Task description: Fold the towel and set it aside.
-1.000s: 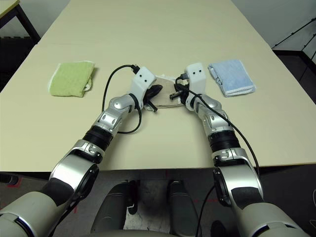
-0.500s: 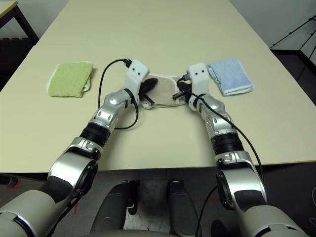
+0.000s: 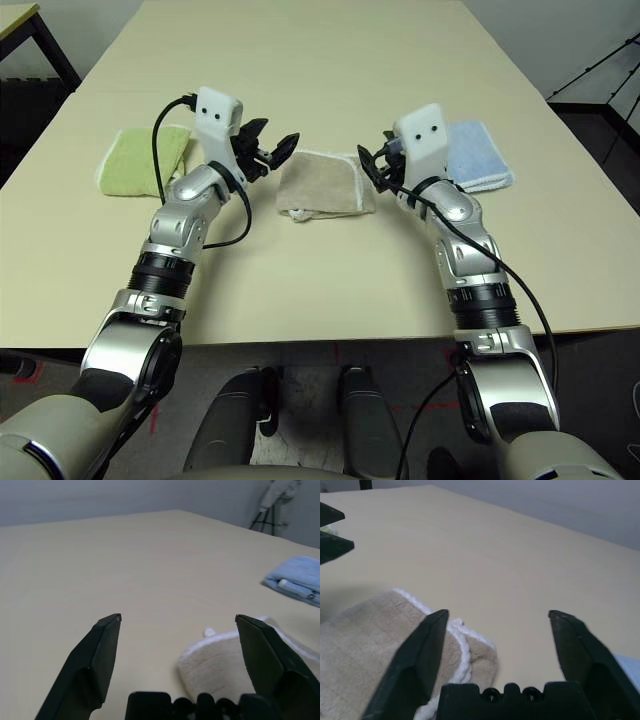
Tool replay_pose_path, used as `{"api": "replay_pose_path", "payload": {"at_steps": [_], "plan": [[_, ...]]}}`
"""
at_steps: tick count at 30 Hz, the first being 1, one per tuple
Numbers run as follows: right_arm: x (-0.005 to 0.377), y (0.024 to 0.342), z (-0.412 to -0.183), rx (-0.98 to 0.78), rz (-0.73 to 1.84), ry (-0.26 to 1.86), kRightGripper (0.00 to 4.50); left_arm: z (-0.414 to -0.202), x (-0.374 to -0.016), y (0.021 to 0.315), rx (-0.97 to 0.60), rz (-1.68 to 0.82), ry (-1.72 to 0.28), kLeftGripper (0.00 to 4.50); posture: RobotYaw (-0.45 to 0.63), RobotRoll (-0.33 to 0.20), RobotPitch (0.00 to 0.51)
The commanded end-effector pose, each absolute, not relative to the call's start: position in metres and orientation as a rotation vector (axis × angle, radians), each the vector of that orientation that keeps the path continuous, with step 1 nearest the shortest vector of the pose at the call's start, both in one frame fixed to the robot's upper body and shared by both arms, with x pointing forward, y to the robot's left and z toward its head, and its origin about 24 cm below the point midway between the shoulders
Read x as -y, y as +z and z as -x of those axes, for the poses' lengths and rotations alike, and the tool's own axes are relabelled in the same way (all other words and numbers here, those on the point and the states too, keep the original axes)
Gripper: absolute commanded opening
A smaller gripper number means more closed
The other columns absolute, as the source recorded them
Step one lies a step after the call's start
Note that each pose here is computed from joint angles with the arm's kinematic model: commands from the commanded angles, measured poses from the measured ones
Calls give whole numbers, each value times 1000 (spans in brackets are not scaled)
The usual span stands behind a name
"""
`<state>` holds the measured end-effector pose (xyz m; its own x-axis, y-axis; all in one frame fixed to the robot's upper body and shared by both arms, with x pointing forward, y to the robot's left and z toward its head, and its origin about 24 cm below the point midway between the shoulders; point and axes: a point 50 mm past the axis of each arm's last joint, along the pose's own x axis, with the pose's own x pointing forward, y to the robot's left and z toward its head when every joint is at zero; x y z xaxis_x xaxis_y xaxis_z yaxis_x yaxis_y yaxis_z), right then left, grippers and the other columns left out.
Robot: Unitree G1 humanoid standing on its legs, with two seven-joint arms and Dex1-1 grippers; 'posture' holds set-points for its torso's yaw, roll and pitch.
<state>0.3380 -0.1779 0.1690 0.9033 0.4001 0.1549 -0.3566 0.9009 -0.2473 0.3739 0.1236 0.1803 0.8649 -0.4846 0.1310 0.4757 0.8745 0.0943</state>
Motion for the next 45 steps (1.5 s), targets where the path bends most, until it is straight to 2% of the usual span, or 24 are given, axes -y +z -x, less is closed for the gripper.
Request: {"api": "replay_pose_path", "payload": {"at_steps": [1, 11, 17, 22, 26, 33, 43, 45], "plan": [[185, 169, -329, 252, 187, 379, 4469, -370, -129, 182, 156, -26, -479, 4500, 53, 0, 93], [203, 148, -306, 211, 152, 327, 4469, -362, -157, 172, 157, 15, -347, 4500, 46, 0, 89], [206, 138, -298, 196, 135, 306, 4469, -348, -172, 162, 195, -10, -259, 4500, 51, 0, 90], [208, 132, -295, 179, 129, 310, 4469, -334, -181, 151, 156, -26, -284, 4500, 63, 0, 90], [210, 129, -295, 162, 123, 322, 4469, -325, -190, 150, 154, -22, -355, 4500, 80, 0, 89], [207, 129, -293, 141, 67, 416, 4469, -304, -194, 150, 169, -131, -626, 4500, 105, 0, 87], [208, 130, -293, 139, 63, 428, 4469, -303, -194, 149, 179, -146, -657, 4500, 105, 0, 87], [210, 129, -291, 122, 59, 448, 4469, -290, -192, 143, 158, -213, -830, 4500, 107, 0, 96]]}}
